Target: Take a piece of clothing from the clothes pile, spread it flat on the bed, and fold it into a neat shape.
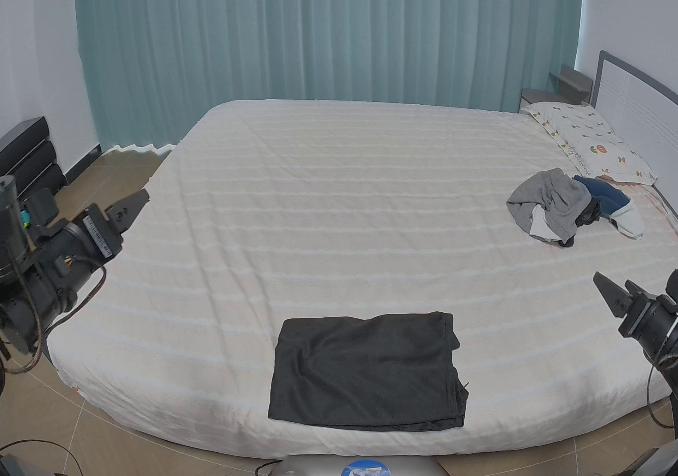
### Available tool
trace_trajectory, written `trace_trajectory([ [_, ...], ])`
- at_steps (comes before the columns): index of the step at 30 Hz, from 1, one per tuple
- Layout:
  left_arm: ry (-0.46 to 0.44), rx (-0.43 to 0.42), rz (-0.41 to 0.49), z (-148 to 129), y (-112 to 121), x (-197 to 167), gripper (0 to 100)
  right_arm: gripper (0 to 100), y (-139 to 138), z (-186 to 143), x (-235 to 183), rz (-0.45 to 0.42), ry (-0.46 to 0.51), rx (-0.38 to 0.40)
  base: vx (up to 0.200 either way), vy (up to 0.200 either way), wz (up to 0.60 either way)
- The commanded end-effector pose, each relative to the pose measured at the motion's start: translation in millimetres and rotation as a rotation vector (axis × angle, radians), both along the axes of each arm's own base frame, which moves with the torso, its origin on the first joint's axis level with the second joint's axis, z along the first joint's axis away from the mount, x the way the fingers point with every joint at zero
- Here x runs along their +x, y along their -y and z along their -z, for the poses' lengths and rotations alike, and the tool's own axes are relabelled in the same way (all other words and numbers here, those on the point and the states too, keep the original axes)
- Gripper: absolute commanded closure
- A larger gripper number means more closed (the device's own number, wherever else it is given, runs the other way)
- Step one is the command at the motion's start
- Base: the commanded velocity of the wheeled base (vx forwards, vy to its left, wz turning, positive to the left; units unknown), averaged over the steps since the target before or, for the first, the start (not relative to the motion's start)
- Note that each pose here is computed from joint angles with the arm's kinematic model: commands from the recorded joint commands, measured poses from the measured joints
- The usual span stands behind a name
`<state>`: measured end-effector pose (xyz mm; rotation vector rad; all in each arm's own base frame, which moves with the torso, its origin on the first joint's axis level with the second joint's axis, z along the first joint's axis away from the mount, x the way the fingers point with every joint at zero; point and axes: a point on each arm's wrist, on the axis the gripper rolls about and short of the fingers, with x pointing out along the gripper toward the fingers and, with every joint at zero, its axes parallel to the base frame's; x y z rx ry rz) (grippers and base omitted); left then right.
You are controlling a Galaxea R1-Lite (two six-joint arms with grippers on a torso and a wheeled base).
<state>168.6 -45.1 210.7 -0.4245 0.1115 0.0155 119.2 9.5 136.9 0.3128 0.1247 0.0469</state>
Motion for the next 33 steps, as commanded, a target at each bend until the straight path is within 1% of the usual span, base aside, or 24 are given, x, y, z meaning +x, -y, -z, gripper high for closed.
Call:
trace_trajectory([
  [1, 0.128, 0.133, -0.110, 7, -26, -72, 0, 0, 5, -25, -64, -0.005, 0.170, -0.057, 0.000, 0.000, 0.00],
  [5, 0.165, 0.209, -0.165, 15, -35, -99, 0, 0, 8, -22, -99, -0.008, 0.134, -0.061, 0.000, 0.000, 0.00],
  [7, 0.178, 0.235, -0.193, 18, -40, -113, 0, 0, 9, -18, -113, -0.008, 0.119, -0.070, 0.000, 0.000, 0.00],
  [8, 0.178, 0.236, -0.195, 18, -40, -114, 0, 0, 9, -17, -115, -0.008, 0.119, -0.071, 0.000, 0.000, 0.00],
  [10, 0.183, 0.300, -0.235, 22, -47, -135, 0, 0, 11, -8, -133, 0.014, 0.095, -0.125, 0.000, 0.000, 0.00],
  [11, 0.181, 0.304, -0.236, 23, -47, -136, 0, 0, 11, -8, -134, 0.015, 0.092, -0.128, 0.000, 0.000, 0.00],
  [12, 0.179, 0.355, -0.260, 28, -52, -150, 0, 0, 11, -2, -144, 0.034, 0.079, -0.159, 0.000, 0.000, 0.00],
  [16, 0.161, 0.385, -0.356, 39, -57, -171, 0, 0, 11, 9, -162, 0.033, 0.065, -0.213, 0.000, 0.000, 0.00],
  [17, 0.163, 0.386, -0.364, 39, -58, -173, 0, 0, 11, 10, -162, 0.031, 0.064, -0.217, 0.000, 0.000, 0.00],
  [18, 0.166, 0.390, -0.407, 45, -58, -182, 0, 0, 11, 14, -166, 0.044, 0.066, -0.231, 0.000, 0.000, 0.00],
  [19, 0.173, 0.391, -0.420, 47, -58, -186, 0, 0, 10, 15, -167, 0.048, 0.073, -0.233, 0.000, 0.000, 0.00],
  [21, 0.188, 0.397, -0.433, 51, -58, -194, 0, 0, 10, 18, -171, 0.056, 0.093, -0.234, 0.000, 0.000, 0.00],
  [23, 0.194, 0.403, -0.436, 54, -58, -197, 0, 0, 10, 19, -170, 0.066, 0.093, -0.241, 0.000, 0.000, 0.00],
  [25, 0.199, 0.421, -0.446, 62, -56, -207, 0, 0, 10, 19, -169, 0.069, 0.094, -0.227, 0.000, 0.000, 0.00],
  [28, 0.208, 0.436, -0.437, 72, -54, -215, 0, 0, 10, 21, -169, 0.071, 0.088, -0.234, 0.000, 0.000, 0.00],
  [33, 0.205, 0.445, -0.416, 82, -54, -214, 0, 0, 10, 24, -164, 0.086, 0.109, -0.239, 0.000, 0.000, 0.00],
])
